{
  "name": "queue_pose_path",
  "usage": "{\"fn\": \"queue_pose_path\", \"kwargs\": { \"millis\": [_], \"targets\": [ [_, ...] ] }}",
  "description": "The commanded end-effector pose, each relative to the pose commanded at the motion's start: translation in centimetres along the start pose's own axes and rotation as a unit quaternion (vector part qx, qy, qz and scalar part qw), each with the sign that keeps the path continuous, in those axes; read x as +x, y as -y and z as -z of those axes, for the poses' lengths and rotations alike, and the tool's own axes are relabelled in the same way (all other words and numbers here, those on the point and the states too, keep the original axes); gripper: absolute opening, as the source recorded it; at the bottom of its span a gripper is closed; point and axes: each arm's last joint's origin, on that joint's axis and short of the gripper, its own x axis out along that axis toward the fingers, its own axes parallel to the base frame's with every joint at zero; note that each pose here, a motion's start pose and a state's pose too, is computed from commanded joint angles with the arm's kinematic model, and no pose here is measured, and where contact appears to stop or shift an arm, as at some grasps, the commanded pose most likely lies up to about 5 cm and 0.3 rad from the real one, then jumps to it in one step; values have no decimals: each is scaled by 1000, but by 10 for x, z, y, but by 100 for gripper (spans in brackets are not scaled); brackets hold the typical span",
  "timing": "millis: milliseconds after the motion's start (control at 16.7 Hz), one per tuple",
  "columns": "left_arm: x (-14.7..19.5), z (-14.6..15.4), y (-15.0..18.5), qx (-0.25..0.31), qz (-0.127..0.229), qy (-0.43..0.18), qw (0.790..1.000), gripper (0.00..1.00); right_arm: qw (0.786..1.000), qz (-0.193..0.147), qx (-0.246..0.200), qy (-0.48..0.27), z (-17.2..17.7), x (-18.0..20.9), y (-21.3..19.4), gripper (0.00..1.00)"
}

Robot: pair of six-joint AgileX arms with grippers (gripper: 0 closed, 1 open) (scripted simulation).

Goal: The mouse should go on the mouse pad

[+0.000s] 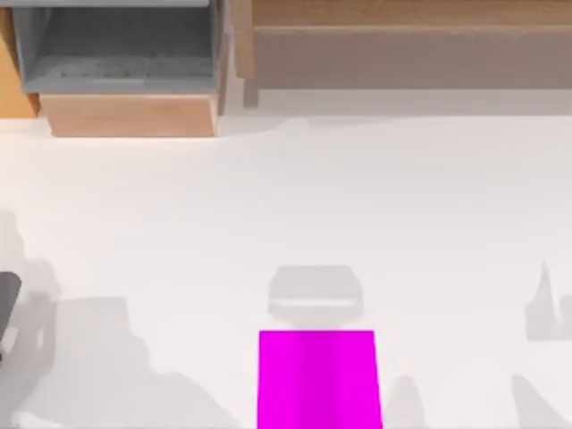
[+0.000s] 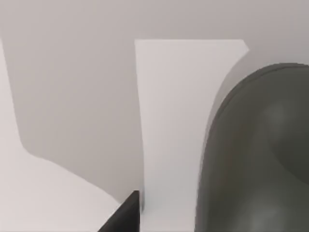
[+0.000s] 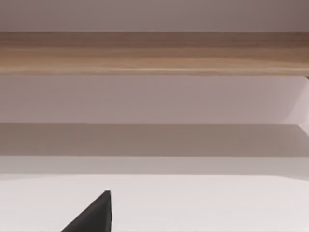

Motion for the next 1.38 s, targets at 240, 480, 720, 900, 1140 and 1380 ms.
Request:
{"fn": "queue_pose_path", "kwargs": {
  "millis": [240, 480, 720, 900, 1140, 1380],
  "targets": [
    [0, 0, 0, 0, 0, 0, 1000, 0, 1000, 0, 0, 0, 0, 0, 0, 100],
    [0, 0, 0, 0, 0, 0, 1000, 0, 1000, 0, 0, 0, 0, 0, 0, 100],
    [-17, -1, 1, -11, -2, -8, 1000, 0, 1000, 0, 0, 0, 0, 0, 0, 100],
    [-27, 1, -2, -13, -4, -9, 1000, 0, 1000, 0, 0, 0, 0, 0, 0, 100],
    [-65, 2, -4, -11, 8, -5, 1000, 0, 1000, 0, 0, 0, 0, 0, 0, 100],
    [-108, 0, 0, -10, 5, -6, 1000, 0, 1000, 0, 0, 0, 0, 0, 0, 100]
  ]
}}
